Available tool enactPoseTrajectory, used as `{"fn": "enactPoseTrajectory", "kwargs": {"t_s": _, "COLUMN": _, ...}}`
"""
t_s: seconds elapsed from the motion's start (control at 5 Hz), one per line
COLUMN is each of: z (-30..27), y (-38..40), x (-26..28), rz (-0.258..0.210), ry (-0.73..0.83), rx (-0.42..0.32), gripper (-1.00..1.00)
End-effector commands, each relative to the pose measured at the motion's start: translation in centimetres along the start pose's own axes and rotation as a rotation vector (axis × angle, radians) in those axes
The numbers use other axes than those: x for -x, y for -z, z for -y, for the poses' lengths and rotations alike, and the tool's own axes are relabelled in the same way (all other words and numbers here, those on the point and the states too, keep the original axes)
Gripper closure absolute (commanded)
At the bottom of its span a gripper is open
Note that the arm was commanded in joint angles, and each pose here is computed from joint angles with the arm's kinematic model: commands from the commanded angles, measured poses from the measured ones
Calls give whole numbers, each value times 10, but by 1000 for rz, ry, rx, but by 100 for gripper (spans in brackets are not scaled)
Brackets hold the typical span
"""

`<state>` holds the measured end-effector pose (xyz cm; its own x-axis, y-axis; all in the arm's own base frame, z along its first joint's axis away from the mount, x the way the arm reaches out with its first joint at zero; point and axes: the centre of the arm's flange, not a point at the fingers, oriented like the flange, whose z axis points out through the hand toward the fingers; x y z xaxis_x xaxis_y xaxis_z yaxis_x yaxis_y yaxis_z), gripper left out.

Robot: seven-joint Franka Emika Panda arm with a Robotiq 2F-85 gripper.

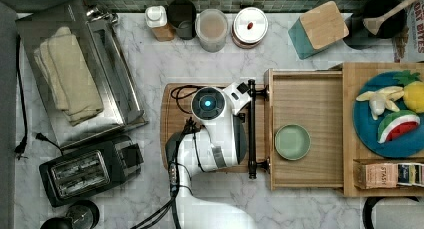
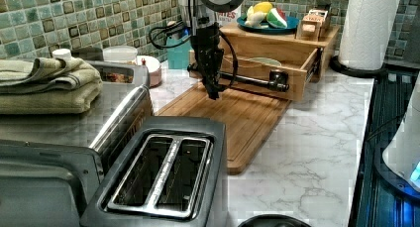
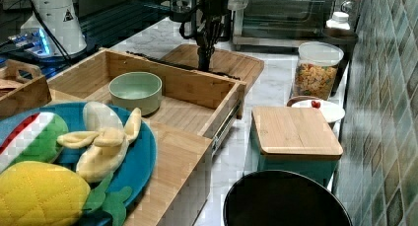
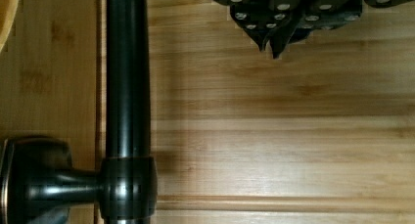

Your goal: Close the drawer.

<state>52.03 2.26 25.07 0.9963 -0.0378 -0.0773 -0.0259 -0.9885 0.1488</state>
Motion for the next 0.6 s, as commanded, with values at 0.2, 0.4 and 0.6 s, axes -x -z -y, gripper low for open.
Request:
{"fn": "enactPoseTrajectory", "kwargs": {"t_s": 0.2, "z": -151, "y": 14, "x": -1, "rz": -30, "ry": -27, "rx": -49, "gripper": 100}}
{"fn": "enactPoseTrajectory", "kwargs": {"t_s": 0.4, "z": -191, "y": 9, "x": -5, "rz": -31, "ry": -21, "rx": -68, "gripper": 100}}
{"fn": "enactPoseTrajectory", "kwargs": {"t_s": 0.6, "z": -230, "y": 8, "x": -8, "rz": -33, "ry": -38, "rx": -61, "gripper": 100}}
